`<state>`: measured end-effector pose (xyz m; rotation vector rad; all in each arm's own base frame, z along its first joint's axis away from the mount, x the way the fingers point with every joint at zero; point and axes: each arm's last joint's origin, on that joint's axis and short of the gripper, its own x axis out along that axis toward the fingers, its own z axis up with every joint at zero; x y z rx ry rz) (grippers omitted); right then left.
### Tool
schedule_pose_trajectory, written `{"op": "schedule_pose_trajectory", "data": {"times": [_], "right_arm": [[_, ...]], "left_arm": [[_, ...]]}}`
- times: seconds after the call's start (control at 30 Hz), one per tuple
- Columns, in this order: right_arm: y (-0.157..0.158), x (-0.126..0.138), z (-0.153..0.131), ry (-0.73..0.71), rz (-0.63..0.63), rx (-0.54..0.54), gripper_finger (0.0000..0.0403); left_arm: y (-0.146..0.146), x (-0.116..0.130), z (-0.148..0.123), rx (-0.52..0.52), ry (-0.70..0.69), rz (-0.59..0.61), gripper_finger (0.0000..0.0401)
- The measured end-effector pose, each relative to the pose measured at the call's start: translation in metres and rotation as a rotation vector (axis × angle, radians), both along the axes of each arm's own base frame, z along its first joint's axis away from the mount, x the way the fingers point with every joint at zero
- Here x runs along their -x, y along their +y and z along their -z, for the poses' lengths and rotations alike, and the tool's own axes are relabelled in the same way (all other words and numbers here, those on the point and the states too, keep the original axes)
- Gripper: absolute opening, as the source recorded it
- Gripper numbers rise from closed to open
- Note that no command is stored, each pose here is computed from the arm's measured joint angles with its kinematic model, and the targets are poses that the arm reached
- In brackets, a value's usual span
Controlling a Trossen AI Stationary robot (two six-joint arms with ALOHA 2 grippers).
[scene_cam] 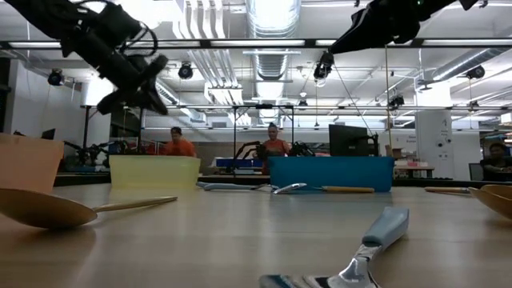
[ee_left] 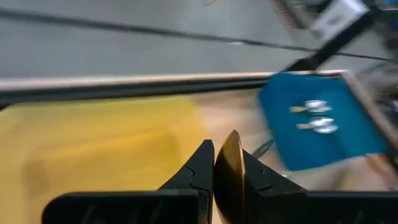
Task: Sort silverware by color (type)
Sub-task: Put the gold spoon into the yellow bin
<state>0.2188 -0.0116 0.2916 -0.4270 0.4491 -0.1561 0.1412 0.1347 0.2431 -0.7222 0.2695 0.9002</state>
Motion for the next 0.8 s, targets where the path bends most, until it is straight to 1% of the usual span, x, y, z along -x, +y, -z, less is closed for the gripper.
{"op": "schedule_pose_trajectory", "data": {"times": [0.1,0.17,0.23,0.33,0.43,0.53,0.67,0.8], "right_arm": [[0.001,-0.005,0.000,-0.026,-0.090,-0.002,0.0075],[0.001,-0.009,0.000,-0.067,-0.158,-0.003,0.0075],[0.000,-0.014,0.001,-0.122,-0.183,0.010,0.0072],[-0.007,-0.020,0.009,-0.192,-0.164,0.044,0.0066],[-0.017,-0.025,0.019,-0.259,-0.123,0.062,0.0061],[-0.031,-0.030,0.027,-0.337,-0.060,0.046,0.0059],[-0.050,-0.038,0.042,-0.382,0.020,-0.018,0.0062],[-0.066,-0.046,0.052,-0.465,0.114,-0.213,0.0075]], "left_arm": [[-0.004,0.000,-0.017,-0.061,-0.039,0.073,0.0009],[-0.008,0.000,-0.027,-0.121,-0.068,0.118,0.0010],[-0.013,-0.001,-0.037,-0.174,-0.120,0.158,0.0010],[-0.021,-0.002,-0.045,-0.237,-0.194,0.201,0.0010],[-0.029,-0.005,-0.046,-0.268,-0.243,0.243,0.0010],[-0.038,-0.012,-0.049,-0.303,-0.324,0.301,0.0010],[-0.050,-0.023,-0.051,-0.364,-0.427,0.359,0.0010],[-0.058,-0.033,-0.049,-0.389,-0.435,0.355,0.0010]]}}
